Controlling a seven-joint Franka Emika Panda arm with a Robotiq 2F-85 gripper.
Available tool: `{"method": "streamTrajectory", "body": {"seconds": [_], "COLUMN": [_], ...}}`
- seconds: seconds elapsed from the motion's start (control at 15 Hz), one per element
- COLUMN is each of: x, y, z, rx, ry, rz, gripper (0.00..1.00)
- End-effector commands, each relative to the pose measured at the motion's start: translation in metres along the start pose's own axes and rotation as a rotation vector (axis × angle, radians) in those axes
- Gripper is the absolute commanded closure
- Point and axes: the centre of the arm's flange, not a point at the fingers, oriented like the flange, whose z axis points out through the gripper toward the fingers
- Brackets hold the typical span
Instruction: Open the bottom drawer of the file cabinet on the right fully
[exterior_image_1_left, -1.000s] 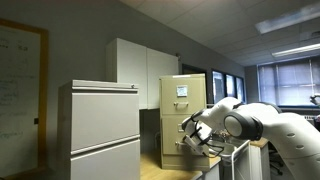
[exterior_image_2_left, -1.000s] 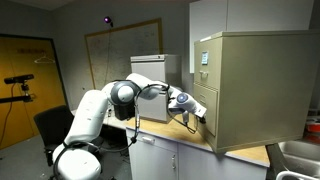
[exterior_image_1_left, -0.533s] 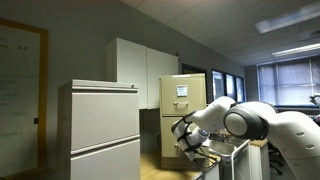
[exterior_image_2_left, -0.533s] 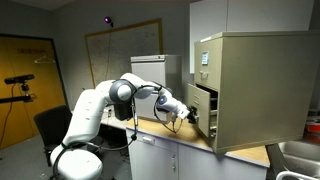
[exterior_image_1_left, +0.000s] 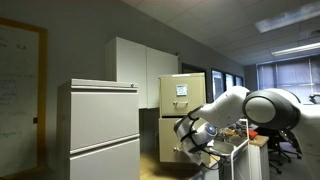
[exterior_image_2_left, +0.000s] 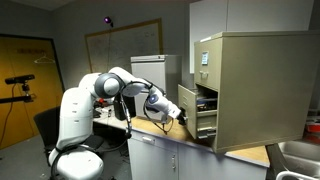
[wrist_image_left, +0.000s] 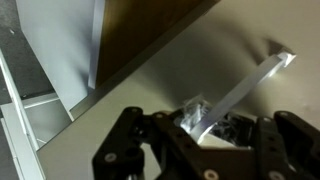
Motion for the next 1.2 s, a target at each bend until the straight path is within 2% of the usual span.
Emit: {"method": "streamTrajectory", "body": {"seconds": [0.0,0.53,0.73,0.8,0.87,0.93,1.13], "x": [-0.038,-0.135,-0.151,-0.154,-0.154,-0.157,-0.154], "y": [-0.013,0.047,0.051,0.052,0.051,0.052,0.047], "z": [-0.076,-0.165,-0.186,-0.192,-0.196,-0.199,-0.201], "rx": [-0.006,0.02,0.023,0.026,0.018,0.019,0.003], "ry": [-0.122,-0.257,-0.312,-0.331,-0.342,-0.355,-0.371], "rz": [-0.126,-0.273,-0.333,-0.342,-0.342,-0.343,-0.357], "gripper": [0.99,0.99,0.99,0.73,0.72,0.68,0.45]}}
